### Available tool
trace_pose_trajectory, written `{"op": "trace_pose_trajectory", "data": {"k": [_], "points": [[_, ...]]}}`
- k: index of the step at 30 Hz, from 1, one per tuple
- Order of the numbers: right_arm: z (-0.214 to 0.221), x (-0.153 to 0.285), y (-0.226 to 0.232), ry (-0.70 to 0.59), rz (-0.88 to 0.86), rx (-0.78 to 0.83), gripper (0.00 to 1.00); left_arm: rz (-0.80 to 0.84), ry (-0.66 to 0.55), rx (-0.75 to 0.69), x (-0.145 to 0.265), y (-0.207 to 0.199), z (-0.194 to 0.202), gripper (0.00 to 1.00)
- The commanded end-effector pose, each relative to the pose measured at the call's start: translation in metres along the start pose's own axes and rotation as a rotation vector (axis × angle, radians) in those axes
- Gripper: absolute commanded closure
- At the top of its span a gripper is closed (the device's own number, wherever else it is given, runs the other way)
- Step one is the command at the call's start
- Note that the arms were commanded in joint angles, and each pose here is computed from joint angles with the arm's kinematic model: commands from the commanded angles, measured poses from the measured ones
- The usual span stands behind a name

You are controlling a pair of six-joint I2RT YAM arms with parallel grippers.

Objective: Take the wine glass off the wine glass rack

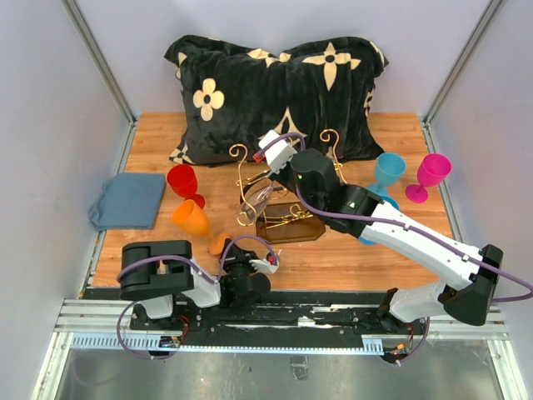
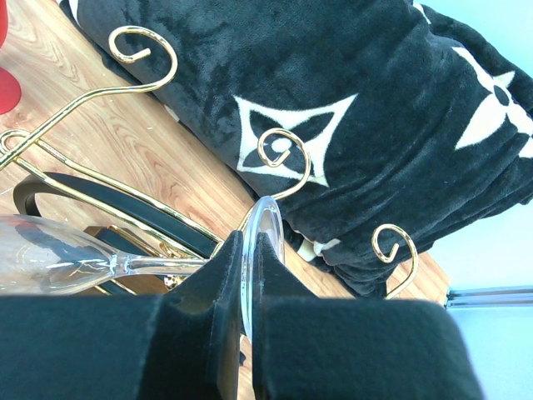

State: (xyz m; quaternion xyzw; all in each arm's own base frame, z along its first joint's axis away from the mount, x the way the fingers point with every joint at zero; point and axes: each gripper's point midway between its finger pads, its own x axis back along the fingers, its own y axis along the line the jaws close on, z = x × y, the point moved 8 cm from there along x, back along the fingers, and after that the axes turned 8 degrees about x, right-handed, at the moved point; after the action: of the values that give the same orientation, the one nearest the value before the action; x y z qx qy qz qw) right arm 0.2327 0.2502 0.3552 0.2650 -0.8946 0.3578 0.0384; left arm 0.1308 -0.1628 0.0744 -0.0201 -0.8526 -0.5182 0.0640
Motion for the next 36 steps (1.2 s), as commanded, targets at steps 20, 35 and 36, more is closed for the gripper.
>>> {"op": "trace_pose_trajectory", "data": {"k": [20, 35, 36], "points": [[0.019, -0.013, 0.008, 0.094, -0.031, 0.001, 0.99, -0.044, -0.118, -0.036, -0.01, -0.03, -0.027, 1.0], [0.017, -0.008, 0.004, 0.075, -0.021, 0.001, 0.99, 0.167, -0.001, -0.096, -0.011, -0.064, -0.029, 1.0], [0.017, -0.008, 0.004, 0.075, -0.02, 0.0, 0.99, 0.166, 0.008, -0.12, -0.012, -0.07, -0.028, 1.0]]}}
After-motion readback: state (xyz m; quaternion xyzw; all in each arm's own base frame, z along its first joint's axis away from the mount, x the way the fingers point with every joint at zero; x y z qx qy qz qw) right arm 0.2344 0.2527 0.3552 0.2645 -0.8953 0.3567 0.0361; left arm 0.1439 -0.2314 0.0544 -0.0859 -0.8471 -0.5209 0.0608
